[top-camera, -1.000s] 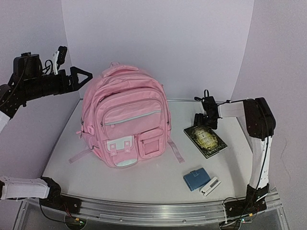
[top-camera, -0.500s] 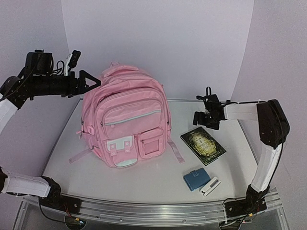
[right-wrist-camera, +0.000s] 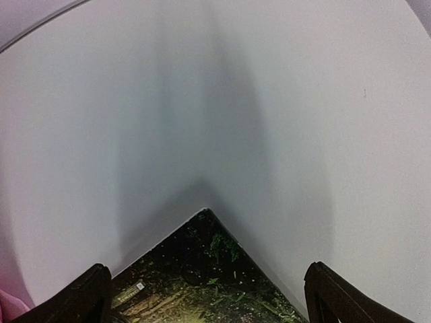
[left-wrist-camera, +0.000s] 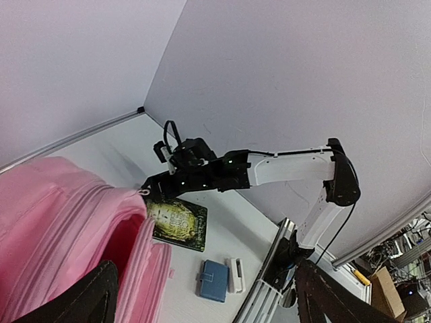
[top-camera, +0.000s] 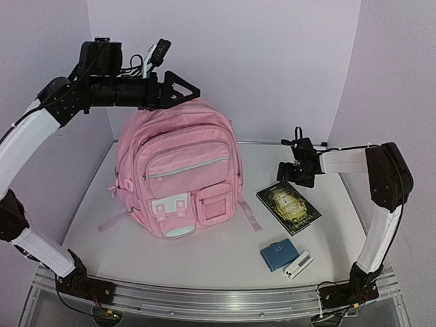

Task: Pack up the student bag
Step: Move the book to the center of the board, then pick up the book from the center of the board.

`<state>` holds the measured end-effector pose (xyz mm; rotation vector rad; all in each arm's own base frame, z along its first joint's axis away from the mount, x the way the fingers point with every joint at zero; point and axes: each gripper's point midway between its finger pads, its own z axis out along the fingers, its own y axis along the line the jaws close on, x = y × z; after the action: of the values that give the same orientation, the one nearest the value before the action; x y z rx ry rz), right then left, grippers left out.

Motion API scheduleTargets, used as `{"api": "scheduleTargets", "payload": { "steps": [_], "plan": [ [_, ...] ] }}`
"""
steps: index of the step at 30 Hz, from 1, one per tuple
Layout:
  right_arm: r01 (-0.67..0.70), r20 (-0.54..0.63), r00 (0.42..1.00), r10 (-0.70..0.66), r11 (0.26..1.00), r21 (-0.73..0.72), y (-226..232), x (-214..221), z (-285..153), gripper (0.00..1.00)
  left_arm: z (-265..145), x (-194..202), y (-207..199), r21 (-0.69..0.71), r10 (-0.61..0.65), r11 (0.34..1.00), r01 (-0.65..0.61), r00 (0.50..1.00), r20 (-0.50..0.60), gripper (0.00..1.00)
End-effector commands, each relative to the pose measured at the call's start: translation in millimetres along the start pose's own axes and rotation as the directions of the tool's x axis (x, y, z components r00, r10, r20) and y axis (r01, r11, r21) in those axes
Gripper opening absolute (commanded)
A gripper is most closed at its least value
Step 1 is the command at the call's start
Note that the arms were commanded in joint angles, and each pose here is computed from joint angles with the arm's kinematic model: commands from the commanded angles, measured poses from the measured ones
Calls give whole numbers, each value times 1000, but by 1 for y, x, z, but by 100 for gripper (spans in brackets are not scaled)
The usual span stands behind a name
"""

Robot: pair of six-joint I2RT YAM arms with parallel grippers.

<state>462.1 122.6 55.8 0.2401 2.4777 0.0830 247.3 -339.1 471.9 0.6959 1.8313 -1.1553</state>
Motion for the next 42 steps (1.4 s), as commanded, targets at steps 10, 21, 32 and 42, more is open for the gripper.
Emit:
{"api": "scheduleTargets", "payload": {
  "steps": [10, 21, 32, 42],
  "plan": [
    [-54, 2, 999, 54, 998, -38, -37, 2, -14, 98, 118, 42, -34, 3, 57, 998, -57, 994, -89, 92],
    [-102, -20, 995, 101, 992, -72, -59, 20, -17, 96, 225, 152, -20, -71, -92, 995, 77, 964, -250, 92],
    [-186, -74, 982, 174, 963, -197, -62, 38, -26, 91, 291, 244, 20, -188, -283, 955, 232, 903, -323, 92],
    [-284, -202, 953, 224, 893, -348, -39, 76, -46, 79, 305, 297, 40, -226, -399, 914, 337, 848, -349, 92]
  ]
}}
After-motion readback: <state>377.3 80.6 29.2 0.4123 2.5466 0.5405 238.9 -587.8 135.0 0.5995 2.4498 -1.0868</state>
